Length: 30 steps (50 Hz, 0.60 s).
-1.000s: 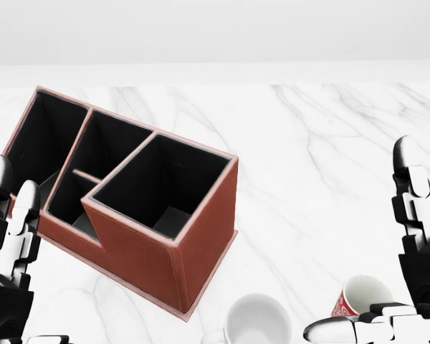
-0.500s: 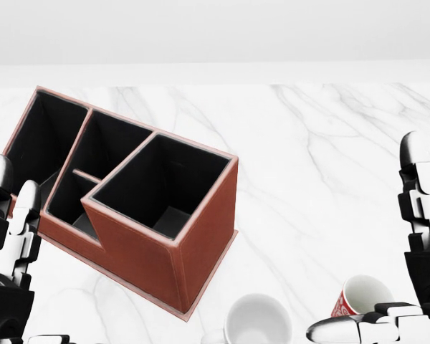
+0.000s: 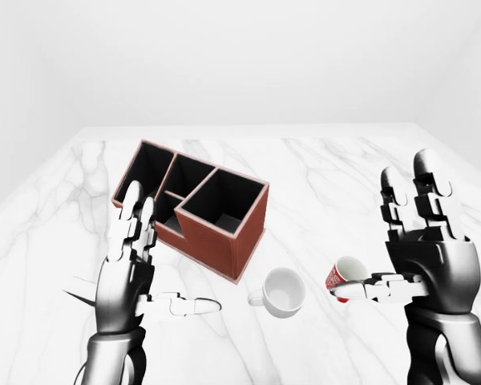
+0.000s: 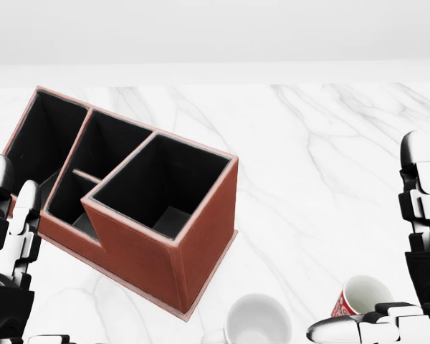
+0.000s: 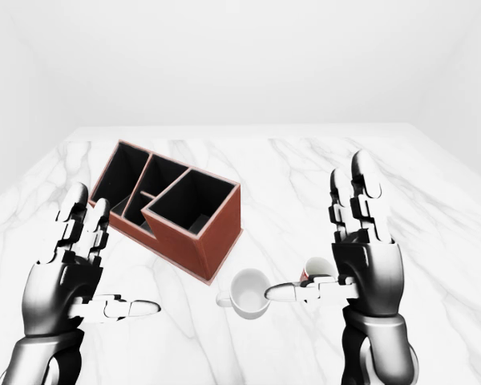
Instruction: Pick up the red mug and place it to the right of the caddy.
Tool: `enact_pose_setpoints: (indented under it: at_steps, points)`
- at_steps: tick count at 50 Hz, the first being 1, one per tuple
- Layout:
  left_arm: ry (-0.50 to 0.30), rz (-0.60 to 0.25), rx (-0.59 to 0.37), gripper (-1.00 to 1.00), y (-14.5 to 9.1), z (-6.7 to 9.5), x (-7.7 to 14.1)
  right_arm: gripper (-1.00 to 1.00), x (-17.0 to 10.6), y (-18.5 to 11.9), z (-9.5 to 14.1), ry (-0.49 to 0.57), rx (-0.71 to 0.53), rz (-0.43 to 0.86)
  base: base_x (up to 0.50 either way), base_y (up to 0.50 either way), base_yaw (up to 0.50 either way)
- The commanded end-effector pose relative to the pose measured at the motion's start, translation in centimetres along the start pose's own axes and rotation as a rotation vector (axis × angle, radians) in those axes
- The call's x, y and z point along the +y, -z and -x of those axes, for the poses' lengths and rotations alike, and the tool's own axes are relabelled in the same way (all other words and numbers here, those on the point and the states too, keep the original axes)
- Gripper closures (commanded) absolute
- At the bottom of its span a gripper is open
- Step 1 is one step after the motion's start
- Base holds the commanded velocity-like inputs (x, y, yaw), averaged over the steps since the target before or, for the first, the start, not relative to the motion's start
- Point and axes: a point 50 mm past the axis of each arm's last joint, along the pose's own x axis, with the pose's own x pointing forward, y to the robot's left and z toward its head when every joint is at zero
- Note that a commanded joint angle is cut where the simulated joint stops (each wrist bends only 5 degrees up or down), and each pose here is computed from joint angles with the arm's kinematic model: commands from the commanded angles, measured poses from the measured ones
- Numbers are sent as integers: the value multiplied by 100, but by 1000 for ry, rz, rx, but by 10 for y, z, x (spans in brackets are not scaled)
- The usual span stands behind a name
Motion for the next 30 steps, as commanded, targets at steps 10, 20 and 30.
enact_pose_setpoints:
  at_steps: [10,20,30]
  points:
    - [0,0,0,-100,0,0,0,-100,0,0,0,0,0,0,0,0,0]
    - [0,0,0,-100,0,0,0,-100,0,0,0,0,0,0,0,0,0]
    - [0,0,0,-100,0,0,0,-100,0,0,0,0,0,0,0,0,0]
